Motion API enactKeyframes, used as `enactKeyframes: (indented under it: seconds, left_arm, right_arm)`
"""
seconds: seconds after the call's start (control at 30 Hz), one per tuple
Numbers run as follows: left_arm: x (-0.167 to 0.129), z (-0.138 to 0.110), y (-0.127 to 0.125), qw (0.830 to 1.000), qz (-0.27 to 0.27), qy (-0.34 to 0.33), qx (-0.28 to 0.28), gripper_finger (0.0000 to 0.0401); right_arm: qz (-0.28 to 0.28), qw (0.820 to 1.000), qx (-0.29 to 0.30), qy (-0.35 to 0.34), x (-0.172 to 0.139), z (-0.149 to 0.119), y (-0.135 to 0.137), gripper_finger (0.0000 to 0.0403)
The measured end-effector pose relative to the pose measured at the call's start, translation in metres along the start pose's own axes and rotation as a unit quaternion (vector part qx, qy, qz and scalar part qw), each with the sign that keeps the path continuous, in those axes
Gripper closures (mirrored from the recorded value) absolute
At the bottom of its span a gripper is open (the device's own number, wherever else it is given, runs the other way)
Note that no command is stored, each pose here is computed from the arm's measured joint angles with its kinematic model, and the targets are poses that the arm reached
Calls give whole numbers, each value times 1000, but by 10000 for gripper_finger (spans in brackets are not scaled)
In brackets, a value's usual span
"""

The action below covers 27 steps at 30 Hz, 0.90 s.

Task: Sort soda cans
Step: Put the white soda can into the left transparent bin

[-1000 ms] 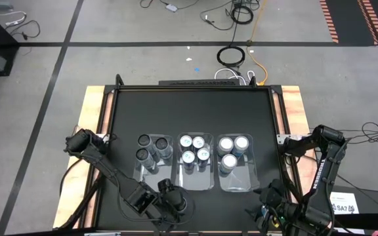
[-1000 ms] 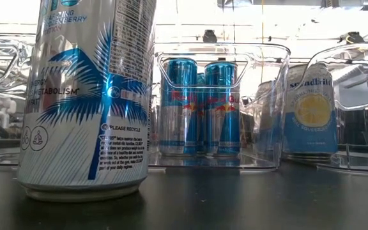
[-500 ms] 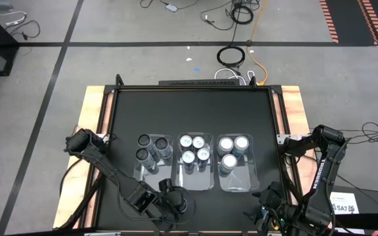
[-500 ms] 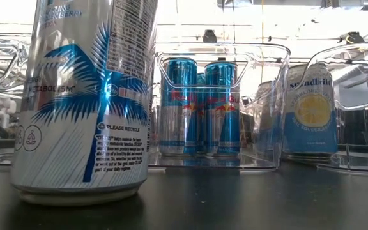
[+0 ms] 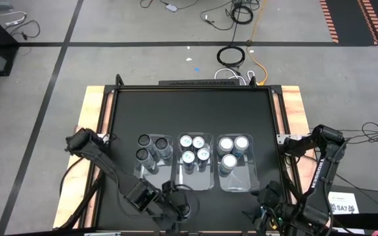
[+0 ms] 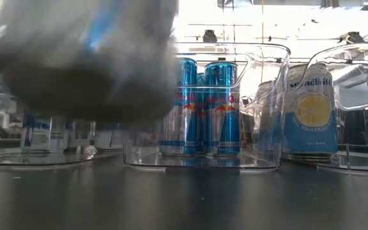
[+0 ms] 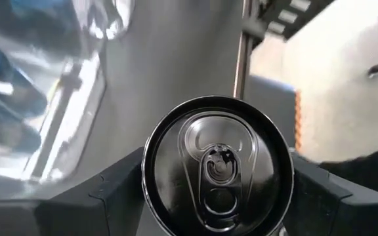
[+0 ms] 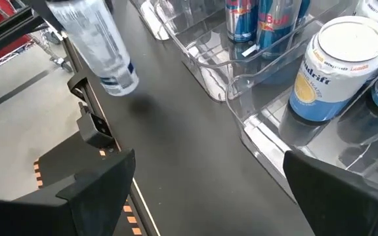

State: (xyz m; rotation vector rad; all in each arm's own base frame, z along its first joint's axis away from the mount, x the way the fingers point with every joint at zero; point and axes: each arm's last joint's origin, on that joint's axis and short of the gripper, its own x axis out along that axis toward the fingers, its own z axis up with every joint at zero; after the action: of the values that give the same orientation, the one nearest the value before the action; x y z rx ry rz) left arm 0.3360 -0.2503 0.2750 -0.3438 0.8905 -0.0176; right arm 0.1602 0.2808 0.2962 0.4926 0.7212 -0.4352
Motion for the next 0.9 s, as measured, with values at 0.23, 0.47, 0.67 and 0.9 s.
enactKeyframes:
  seconds: [0.23,0.47,0.67,0.9]
  left_arm:
    - [-47,37,8,999,16,-38,-23,119]
    - [-95,35,37,988,133,-47,-62,118]
    - [-118,12,58,959,254,-65,-104,118]
    - [-95,-15,76,938,312,-60,-138,118]
  right_arm:
    - [-8,1000,-12,-3,5,5,0,22]
    - [-15,1000,-14,-3,9,10,0,22]
    - [-17,1000,-11,-4,11,12,1,22]
    - [-22,1000,-5,-6,15,16,1,22]
